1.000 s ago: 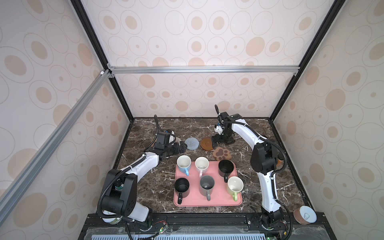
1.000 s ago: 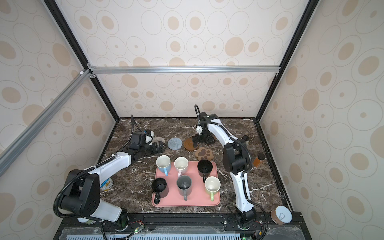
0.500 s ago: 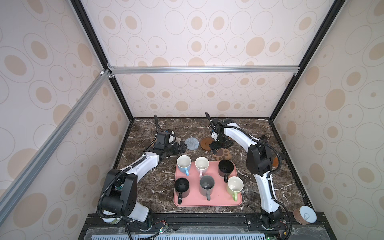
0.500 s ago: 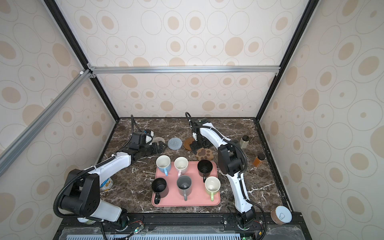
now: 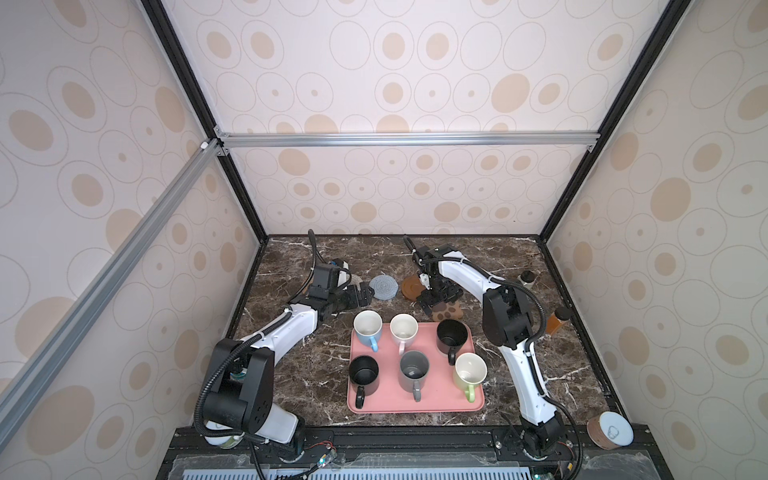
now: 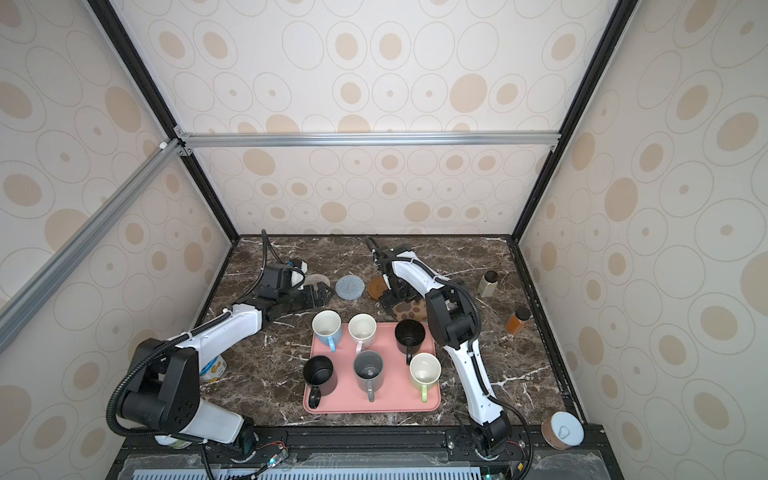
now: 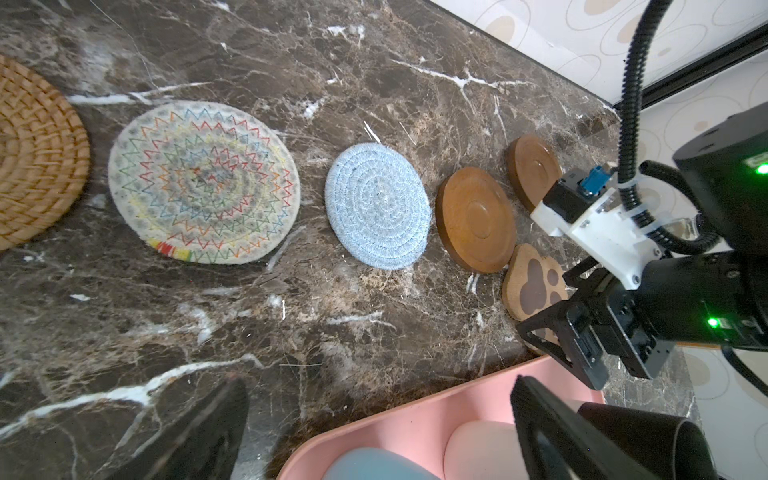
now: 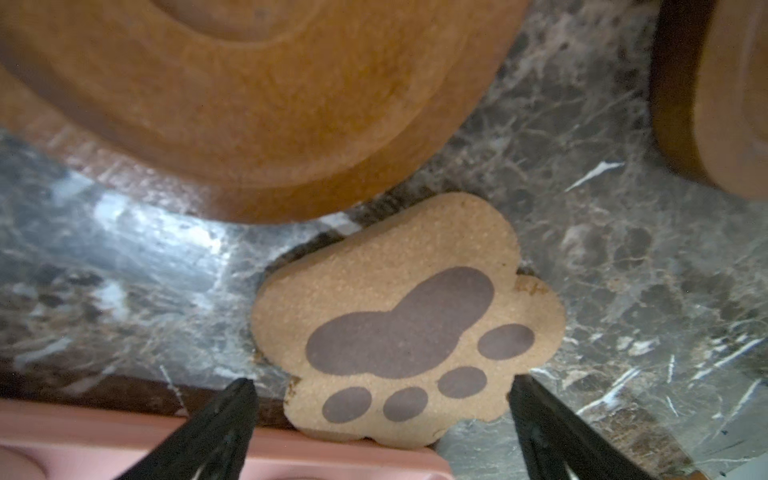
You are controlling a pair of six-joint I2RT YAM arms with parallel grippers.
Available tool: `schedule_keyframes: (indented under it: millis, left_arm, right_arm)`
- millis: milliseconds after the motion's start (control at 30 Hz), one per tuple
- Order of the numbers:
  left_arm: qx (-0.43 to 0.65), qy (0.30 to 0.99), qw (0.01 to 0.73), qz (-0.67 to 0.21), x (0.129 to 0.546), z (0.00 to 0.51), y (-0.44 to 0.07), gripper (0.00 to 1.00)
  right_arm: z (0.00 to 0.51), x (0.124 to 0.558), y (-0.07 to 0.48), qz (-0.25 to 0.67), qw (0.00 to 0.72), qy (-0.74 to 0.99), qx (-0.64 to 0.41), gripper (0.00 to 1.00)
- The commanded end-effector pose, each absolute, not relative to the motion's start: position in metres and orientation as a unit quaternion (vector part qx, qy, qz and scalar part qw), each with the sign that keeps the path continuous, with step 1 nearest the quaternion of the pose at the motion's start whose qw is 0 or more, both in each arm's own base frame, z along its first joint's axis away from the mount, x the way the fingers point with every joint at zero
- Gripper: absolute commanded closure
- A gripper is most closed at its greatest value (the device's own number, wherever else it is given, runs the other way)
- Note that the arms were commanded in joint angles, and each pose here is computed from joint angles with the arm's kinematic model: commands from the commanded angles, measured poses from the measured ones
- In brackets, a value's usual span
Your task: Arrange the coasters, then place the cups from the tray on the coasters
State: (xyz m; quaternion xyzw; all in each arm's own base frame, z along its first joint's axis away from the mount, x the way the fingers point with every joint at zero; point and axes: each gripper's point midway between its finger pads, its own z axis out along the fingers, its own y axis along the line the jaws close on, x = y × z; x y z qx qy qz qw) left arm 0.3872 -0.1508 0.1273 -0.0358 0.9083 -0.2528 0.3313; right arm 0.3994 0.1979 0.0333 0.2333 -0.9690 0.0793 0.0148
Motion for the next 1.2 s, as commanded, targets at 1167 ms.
schedule_keyframes:
  millis: [1167]
  left_arm:
    - [-0.039,0.901,0.348,-0.255,0.392,0.143,-0.149,0.0]
  right_arm:
    - [0.009,0.392,0.107,0.12,0.057,-0.984,0.12,0.02]
